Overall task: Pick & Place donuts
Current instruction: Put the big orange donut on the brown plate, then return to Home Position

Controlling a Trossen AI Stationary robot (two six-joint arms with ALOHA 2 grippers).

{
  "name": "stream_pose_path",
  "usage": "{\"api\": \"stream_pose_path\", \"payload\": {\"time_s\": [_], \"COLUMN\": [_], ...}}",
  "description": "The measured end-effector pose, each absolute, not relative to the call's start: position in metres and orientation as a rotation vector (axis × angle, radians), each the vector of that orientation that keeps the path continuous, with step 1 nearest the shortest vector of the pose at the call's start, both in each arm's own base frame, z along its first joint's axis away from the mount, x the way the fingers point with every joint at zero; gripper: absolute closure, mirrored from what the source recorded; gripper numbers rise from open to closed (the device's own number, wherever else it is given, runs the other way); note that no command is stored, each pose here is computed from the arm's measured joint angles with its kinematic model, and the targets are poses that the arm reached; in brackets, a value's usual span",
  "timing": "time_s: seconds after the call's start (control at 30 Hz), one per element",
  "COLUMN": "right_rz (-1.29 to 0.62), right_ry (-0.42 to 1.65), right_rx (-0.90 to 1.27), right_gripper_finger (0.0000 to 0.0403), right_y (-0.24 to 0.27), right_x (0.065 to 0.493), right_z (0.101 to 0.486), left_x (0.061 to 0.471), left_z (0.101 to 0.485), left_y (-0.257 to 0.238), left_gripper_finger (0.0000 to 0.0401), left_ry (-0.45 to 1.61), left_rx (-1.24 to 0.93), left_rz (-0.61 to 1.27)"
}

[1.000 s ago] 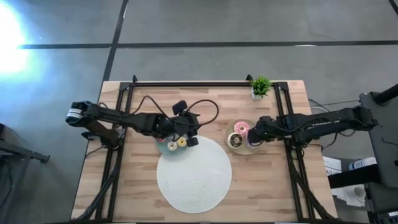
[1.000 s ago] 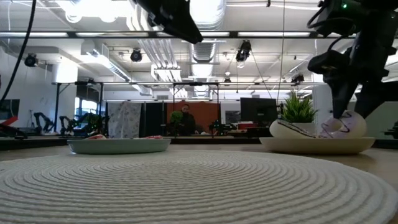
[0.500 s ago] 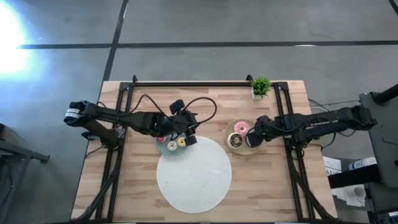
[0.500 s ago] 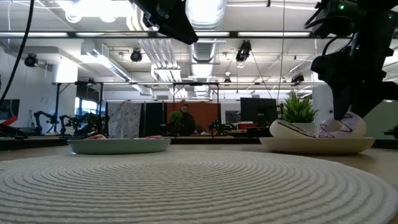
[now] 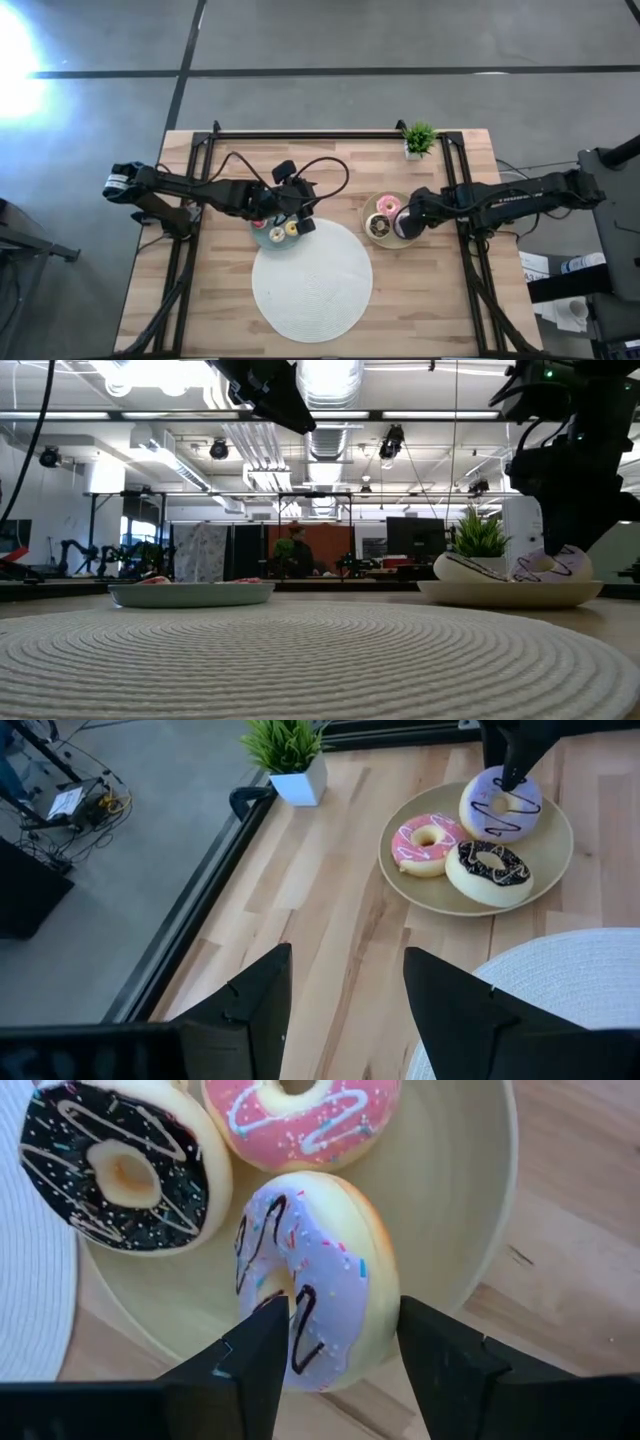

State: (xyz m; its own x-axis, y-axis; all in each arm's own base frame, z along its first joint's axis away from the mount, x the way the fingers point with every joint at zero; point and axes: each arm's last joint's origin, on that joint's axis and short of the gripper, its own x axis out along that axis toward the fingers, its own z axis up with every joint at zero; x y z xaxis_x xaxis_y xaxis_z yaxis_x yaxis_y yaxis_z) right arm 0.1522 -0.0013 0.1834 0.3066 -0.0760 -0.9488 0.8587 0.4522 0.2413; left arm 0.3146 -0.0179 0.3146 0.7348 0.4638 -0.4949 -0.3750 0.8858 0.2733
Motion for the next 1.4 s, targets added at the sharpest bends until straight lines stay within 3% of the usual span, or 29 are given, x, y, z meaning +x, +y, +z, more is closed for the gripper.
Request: {"api": "stream_pose_path", "payload": {"time_s": [0.43,0.67,1.1,1.27,1.4], "right_rz": [-0.870,-0.900,-0.758,-0.757,-0.848], "right_ry": [1.078,0.875,0.744,0.762,0.762], "right_rx": [0.766,0.617,0.549,0.473,0.578], "right_gripper_finger": [0.0225,0.0225,0.0225,0.0225,0.0225], "right_y": [-0.006,-0.012,-0.009,-0.009,-0.012], "right_x": [0.149,0.161,0.169,0.168,0.165], "right_z": [0.213,0.257,0.314,0.311,0.302], "left_x": [0.308,0.290,0.226,0.201,0.187], "left_z": [0.319,0.338,0.337,0.332,0.327], "left_y": [-0.017,-0.015,-0.013,-0.011,-0.012], "left_gripper_finger": [0.0233,0.0233,0.0233,0.0233,0.0233], "left_ry": [0.587,0.538,0.576,0.577,0.586], "left_rx": [0.146,0.093,-0.198,-0.394,-0.459], "left_rz": [0.468,0.465,0.372,0.433,0.362]}}
